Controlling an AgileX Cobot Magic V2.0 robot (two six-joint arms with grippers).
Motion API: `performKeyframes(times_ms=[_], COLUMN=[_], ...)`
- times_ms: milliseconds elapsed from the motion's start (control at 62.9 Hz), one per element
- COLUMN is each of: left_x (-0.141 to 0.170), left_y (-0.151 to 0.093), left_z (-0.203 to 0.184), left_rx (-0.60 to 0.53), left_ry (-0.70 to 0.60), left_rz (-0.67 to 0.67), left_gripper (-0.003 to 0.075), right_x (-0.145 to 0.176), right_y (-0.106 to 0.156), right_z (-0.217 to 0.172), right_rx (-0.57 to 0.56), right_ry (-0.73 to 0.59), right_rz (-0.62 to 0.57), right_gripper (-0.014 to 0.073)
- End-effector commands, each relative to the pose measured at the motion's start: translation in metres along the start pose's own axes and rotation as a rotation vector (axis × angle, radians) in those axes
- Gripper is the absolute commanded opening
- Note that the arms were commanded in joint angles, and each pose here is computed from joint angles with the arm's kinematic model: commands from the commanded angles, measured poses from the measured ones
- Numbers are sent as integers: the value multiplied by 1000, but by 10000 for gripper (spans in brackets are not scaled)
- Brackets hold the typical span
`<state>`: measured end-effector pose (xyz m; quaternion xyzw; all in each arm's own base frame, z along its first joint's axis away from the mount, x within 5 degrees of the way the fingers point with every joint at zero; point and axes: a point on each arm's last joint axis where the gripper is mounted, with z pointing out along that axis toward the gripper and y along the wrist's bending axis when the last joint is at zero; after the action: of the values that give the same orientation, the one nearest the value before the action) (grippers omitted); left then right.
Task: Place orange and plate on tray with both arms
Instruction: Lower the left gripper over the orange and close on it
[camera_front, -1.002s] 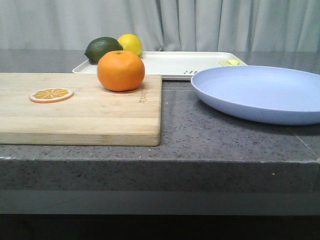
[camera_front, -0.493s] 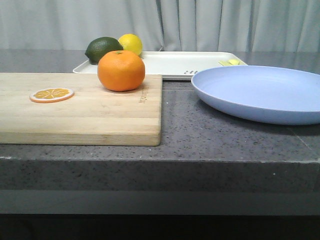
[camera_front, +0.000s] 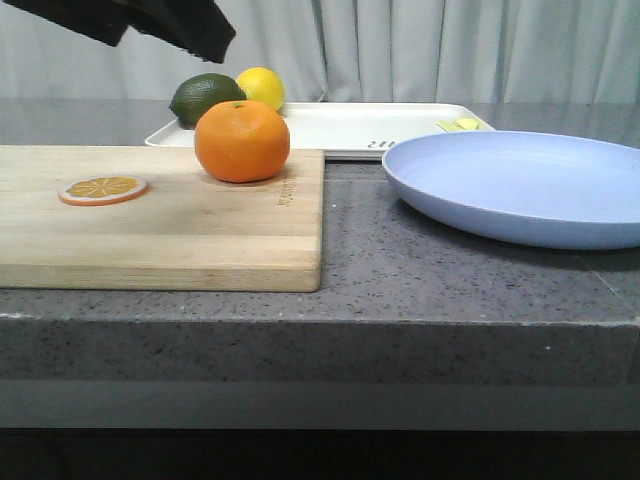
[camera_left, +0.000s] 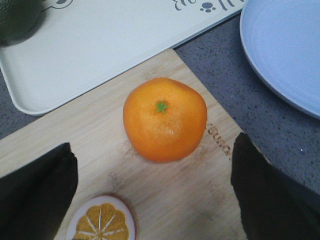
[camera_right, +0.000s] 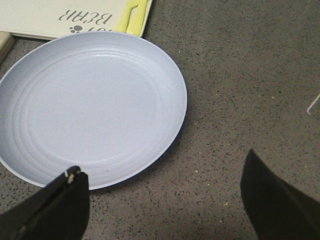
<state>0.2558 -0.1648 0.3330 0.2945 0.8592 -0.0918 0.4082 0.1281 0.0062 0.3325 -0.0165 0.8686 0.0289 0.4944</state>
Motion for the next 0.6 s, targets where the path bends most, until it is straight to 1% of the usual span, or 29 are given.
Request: performKeyframes(times_ms=[0, 254, 429, 588], left_x=[-27, -45, -47, -43], left_y=[-1, -1, -1, -3], left_z=[-3, 38, 59, 75], left_rx=[-1, 4, 13, 19], left_ry=[-96, -20, 24, 63], left_rz=[8, 9, 1, -3], left_gripper=[610, 610, 610, 610], right_x=[-15, -15, -15, -15], right_y=[0, 0, 0, 0], right_z=[-5, -5, -5, -5], right_rx=[8, 8, 8, 8], right_ry=[-90, -90, -90, -91], right_rz=[-12, -12, -12, -12], right_gripper=[623, 623, 623, 623])
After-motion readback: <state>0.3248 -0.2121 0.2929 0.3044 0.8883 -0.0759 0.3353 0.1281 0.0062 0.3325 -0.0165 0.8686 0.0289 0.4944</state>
